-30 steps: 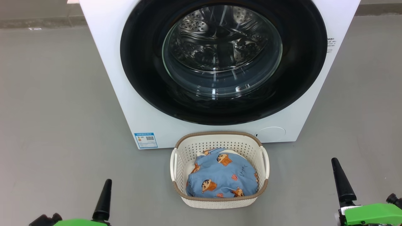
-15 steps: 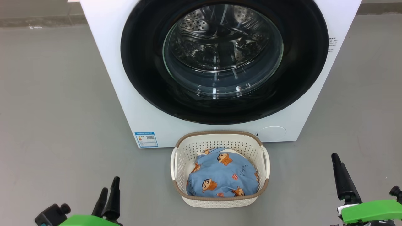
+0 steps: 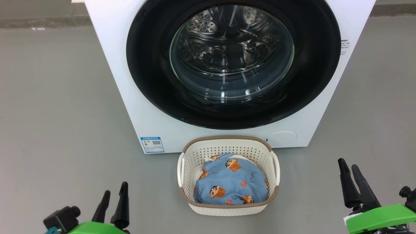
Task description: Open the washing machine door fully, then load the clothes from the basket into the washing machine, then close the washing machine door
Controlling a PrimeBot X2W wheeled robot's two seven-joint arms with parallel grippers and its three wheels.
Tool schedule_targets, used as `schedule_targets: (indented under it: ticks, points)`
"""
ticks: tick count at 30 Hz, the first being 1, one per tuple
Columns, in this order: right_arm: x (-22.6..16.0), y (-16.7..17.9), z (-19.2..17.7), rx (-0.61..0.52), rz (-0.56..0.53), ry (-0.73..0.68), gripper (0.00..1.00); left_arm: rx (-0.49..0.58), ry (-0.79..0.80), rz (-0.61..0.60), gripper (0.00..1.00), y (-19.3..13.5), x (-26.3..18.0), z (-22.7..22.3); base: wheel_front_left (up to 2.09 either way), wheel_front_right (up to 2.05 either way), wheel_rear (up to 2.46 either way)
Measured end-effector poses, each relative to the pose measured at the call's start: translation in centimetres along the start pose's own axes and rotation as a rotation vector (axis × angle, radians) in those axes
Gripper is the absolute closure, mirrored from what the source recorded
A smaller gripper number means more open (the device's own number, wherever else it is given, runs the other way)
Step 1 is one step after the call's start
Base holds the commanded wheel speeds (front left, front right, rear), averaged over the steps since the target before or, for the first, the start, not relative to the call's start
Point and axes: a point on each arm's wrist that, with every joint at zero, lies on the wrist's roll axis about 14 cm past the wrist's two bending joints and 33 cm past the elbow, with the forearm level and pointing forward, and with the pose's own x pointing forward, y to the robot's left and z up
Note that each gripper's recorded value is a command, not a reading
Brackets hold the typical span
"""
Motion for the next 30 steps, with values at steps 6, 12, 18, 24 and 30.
schedule_targets:
  ticks: [6,12,18,24,30]
  points:
    - [0.02,0.09,0.26,-0.109,0.016,-0.001,0.00,0.099,-0.008,-0.010,0.00,-0.11,-0.08,0.19,0.00,0.00,0.00]
    - [-0.41,-0.06,0.12,-0.196,0.020,0.001,0.00,0.186,-0.015,-0.020,0.00,-0.28,-0.13,0.29,0.00,0.00,0.00]
    - [-0.55,-0.21,0.09,-0.281,0.028,0.004,0.00,0.275,-0.017,-0.033,0.00,-0.44,-0.12,0.25,0.00,0.00,0.00]
    - [-0.59,-0.15,0.07,-0.362,0.043,0.003,0.00,0.382,-0.015,-0.044,0.00,-0.55,-0.11,0.14,0.00,0.00,0.00]
    - [-0.62,-0.16,-0.05,-0.413,0.051,0.004,0.00,0.462,-0.019,-0.061,0.00,-0.91,-0.13,0.03,0.00,0.00,0.00]
